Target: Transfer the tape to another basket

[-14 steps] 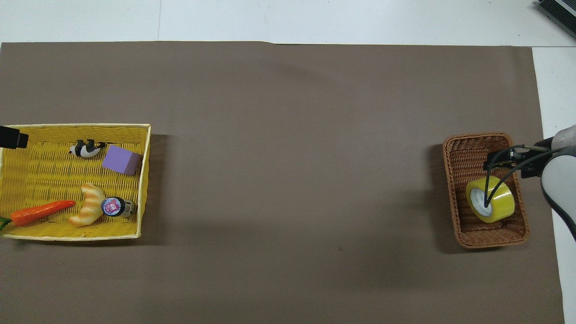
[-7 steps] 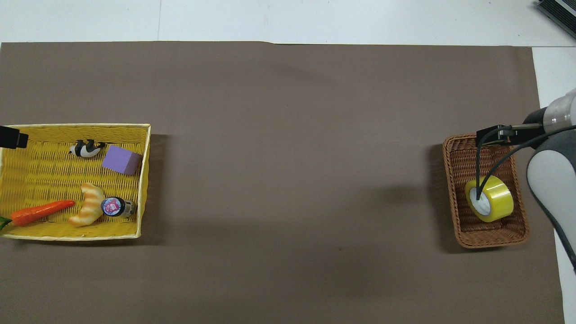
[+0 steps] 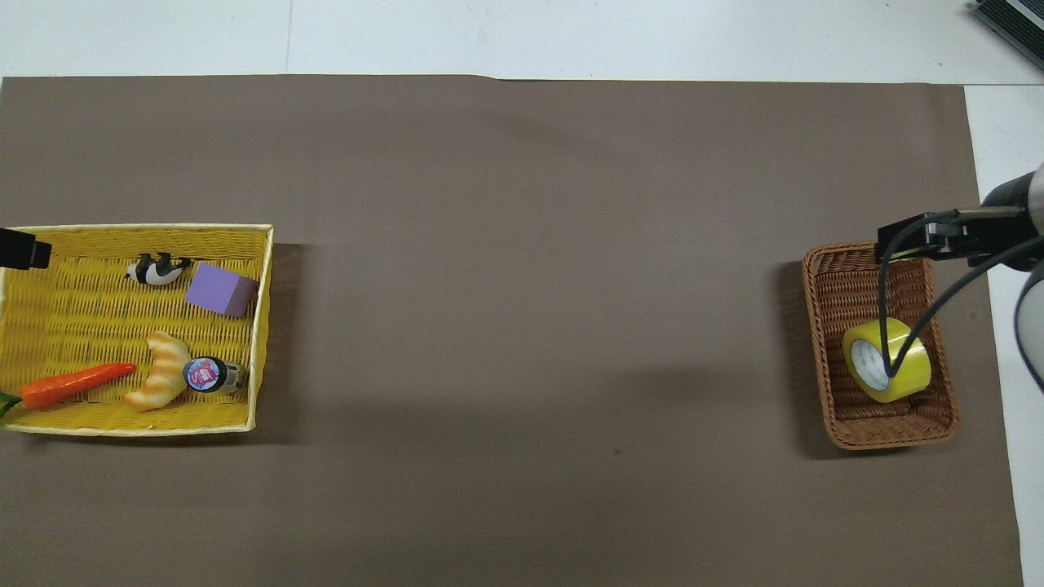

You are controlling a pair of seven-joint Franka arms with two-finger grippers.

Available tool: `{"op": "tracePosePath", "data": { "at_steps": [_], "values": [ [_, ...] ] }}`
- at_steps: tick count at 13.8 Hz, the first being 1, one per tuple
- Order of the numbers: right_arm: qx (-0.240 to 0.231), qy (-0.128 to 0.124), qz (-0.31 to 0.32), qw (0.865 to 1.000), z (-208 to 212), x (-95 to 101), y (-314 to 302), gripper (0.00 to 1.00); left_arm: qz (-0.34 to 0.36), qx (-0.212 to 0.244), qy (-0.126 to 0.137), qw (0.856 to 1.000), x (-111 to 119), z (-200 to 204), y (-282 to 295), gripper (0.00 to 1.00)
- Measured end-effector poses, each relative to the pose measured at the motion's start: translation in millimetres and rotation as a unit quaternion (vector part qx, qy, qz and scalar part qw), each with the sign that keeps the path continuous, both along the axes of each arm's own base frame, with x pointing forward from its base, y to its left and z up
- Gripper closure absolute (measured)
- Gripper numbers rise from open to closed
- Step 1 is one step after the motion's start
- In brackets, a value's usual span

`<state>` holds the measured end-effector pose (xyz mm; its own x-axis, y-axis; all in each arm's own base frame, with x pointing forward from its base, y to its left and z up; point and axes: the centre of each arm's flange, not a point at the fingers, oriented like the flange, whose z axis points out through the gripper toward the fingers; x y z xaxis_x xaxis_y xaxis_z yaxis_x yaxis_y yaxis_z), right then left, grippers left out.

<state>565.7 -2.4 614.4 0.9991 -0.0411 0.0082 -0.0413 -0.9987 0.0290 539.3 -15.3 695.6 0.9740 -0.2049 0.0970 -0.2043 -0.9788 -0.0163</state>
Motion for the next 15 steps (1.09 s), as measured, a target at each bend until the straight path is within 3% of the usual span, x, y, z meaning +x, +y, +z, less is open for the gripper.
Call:
{"op": "tracePosePath", "data": {
  "at_steps": [4, 15],
  "values": [
    [0.002, 0.007, 0.006, 1.000, 19.8, -6.6, 0.1, 0.00, 0.000, 0.000, 0.000, 1.000, 0.0, 0.0, 0.0, 0.00],
    [0.002, 0.024, -0.002, 1.000, 16.7, -9.8, -9.1, 0.00, 0.000, 0.000, 0.000, 1.000, 0.0, 0.0, 0.0, 0.00]
  ]
}}
